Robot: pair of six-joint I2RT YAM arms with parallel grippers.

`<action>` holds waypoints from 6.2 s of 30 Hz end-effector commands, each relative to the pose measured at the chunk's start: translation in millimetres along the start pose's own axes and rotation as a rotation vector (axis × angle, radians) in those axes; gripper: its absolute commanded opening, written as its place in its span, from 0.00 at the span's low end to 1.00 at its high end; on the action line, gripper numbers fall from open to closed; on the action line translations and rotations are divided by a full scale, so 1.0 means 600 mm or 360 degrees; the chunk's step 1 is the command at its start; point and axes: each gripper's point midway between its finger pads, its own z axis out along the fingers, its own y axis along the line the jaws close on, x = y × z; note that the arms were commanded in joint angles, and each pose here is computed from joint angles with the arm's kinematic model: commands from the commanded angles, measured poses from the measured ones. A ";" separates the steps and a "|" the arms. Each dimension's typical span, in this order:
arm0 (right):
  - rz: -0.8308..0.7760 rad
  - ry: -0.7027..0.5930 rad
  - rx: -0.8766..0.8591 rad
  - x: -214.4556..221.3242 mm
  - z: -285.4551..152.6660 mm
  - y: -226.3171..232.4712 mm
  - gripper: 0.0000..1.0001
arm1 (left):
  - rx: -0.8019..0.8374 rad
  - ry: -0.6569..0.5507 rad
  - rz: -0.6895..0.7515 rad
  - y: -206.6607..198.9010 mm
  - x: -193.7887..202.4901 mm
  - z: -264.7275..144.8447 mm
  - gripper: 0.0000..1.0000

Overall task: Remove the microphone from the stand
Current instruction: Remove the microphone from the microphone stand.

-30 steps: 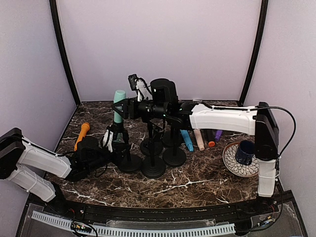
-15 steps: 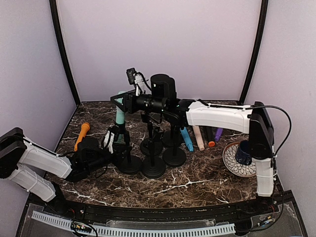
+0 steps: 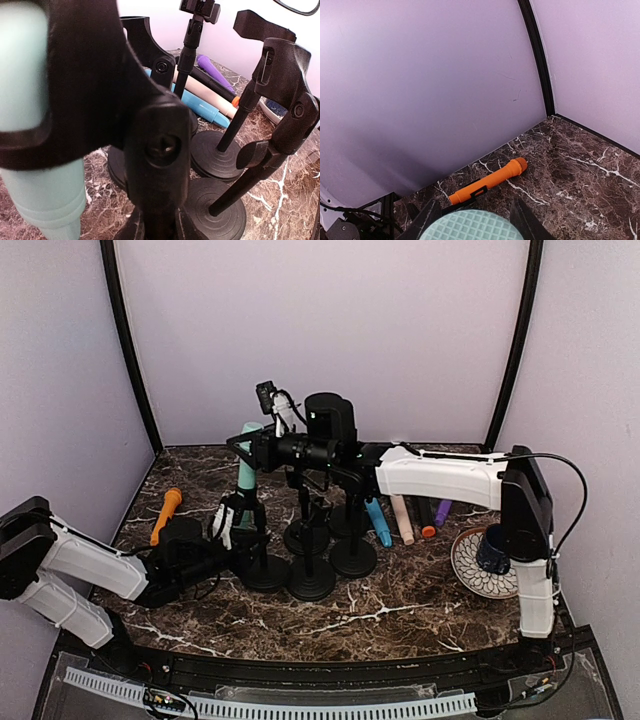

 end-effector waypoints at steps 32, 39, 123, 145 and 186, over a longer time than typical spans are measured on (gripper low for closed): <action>-0.0117 -0.0169 0.0284 -0.176 -0.070 0.007 0.17 | -0.0015 0.0105 0.0112 0.007 0.042 0.013 0.00; -0.0168 -0.0151 -0.0262 -0.185 -0.087 0.063 0.16 | 0.0106 0.0123 0.0098 -0.014 0.050 0.008 0.00; -0.0331 -0.0375 -0.0459 -0.286 -0.191 0.099 0.14 | -0.0099 0.0206 0.0066 0.032 0.104 -0.007 0.00; -0.0345 -0.0451 -0.0328 -0.313 -0.216 0.078 0.14 | -0.0111 0.0218 0.0070 0.035 0.109 -0.008 0.00; -0.0325 -0.0491 -0.0107 -0.336 -0.264 0.043 0.14 | -0.0160 0.0255 0.0071 0.044 0.116 -0.007 0.00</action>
